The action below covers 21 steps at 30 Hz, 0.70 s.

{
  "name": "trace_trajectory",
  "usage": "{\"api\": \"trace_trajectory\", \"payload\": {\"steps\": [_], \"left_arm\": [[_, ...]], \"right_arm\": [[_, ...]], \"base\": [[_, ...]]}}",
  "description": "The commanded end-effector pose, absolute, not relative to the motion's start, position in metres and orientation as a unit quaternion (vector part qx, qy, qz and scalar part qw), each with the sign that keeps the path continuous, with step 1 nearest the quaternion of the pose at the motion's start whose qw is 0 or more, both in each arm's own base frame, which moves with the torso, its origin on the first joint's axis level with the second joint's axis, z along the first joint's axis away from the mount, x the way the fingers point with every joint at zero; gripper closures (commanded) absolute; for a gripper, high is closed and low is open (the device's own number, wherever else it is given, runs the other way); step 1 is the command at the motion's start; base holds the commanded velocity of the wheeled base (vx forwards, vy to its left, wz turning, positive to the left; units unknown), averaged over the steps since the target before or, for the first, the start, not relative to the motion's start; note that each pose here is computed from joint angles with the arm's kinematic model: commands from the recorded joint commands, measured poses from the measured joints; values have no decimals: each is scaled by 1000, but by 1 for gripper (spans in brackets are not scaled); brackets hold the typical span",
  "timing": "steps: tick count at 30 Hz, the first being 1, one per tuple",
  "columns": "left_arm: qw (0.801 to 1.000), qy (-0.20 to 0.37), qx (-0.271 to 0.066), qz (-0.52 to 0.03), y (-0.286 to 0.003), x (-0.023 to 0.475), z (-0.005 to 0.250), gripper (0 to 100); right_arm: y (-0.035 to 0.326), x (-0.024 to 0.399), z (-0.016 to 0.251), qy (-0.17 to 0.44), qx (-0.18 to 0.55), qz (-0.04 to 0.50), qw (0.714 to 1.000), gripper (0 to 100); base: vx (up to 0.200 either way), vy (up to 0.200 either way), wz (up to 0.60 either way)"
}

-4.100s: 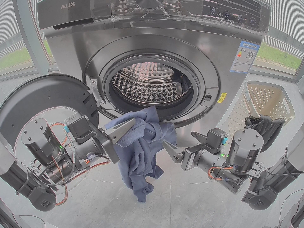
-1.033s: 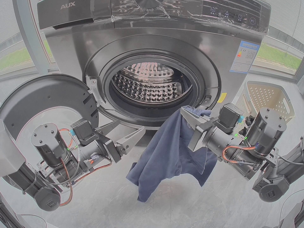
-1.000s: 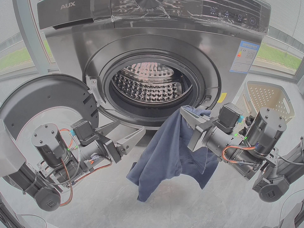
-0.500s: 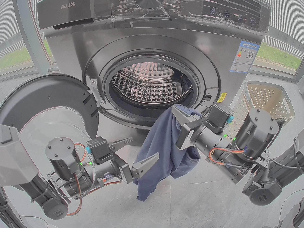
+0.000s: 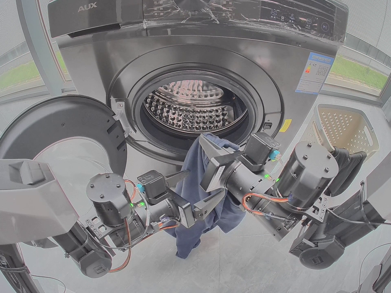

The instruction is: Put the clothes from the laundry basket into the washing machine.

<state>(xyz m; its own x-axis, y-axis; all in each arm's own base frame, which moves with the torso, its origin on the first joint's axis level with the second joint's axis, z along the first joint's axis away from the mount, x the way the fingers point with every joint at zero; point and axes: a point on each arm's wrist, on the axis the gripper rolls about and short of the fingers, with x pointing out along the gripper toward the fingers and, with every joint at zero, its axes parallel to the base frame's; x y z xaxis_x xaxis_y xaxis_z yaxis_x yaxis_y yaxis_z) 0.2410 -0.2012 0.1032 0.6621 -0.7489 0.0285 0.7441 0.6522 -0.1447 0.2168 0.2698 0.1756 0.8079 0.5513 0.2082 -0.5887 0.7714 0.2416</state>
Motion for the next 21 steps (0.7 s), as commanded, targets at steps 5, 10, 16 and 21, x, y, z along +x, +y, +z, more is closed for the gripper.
{"api": "trace_trajectory", "payload": {"steps": [5,10,16,21], "left_arm": [[921,8,-78,-382,-214,263,94,0],[930,-19,-91,-356,-217,272,105,0],[941,-30,-95,-323,-211,285,106,0],[946,-29,-96,-308,-208,292,103,0]], "right_arm": [[277,219,168,-56,145,305,939,100],[276,220,168,-56,145,305,940,100],[278,220,166,-54,144,305,940,100],[278,220,165,-52,143,306,940,100]], "base": [[0,0,0],[0,0,0],[0,0,0],[0,0,0]]}}
